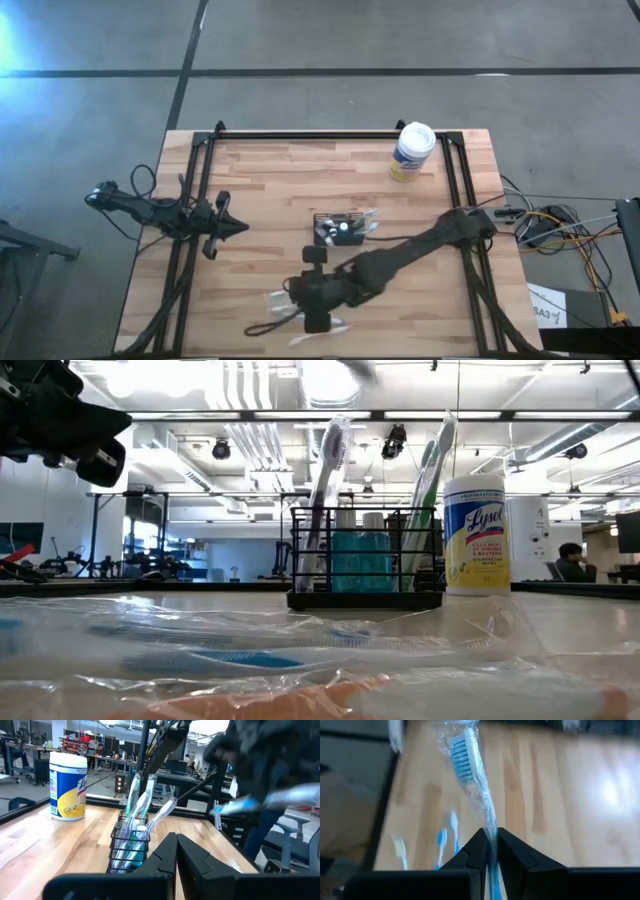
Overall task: Pick & Place toothbrushing station
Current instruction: Put the top blue toothbrush into the mesh organizer
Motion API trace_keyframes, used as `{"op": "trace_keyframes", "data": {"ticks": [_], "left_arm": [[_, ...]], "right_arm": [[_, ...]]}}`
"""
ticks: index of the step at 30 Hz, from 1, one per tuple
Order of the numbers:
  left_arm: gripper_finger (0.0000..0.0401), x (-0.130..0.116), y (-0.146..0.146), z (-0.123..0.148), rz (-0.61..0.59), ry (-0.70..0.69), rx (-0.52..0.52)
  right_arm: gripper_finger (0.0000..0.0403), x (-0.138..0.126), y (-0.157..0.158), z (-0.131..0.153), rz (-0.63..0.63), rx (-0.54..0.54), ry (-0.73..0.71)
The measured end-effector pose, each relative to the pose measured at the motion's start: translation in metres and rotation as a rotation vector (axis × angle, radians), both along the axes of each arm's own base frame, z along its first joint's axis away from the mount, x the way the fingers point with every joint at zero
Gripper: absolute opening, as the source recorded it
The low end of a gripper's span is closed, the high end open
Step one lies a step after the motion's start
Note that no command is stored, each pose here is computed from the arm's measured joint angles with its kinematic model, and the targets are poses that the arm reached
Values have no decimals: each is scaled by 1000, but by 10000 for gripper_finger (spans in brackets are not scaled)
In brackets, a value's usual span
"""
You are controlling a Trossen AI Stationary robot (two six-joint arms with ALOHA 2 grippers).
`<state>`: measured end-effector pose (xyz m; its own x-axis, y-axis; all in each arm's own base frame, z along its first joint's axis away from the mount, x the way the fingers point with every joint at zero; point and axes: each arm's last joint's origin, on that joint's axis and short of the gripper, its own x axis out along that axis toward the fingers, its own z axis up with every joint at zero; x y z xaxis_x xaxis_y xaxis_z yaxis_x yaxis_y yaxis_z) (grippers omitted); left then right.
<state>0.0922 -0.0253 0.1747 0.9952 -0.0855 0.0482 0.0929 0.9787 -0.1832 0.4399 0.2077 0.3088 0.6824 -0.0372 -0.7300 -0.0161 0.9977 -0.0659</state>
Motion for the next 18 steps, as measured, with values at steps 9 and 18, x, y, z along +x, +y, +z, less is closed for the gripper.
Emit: {"op": "trace_keyframes", "data": {"ticks": [9, 18], "left_arm": [[12, 0, 0, 0, 0, 0, 7], [12, 0, 0, 0, -2, 1, -13]], "right_arm": [[33, -56, 0, 83, 286, 22, -348], [33, -128, -38, 98, 446, 169, -790]]}}
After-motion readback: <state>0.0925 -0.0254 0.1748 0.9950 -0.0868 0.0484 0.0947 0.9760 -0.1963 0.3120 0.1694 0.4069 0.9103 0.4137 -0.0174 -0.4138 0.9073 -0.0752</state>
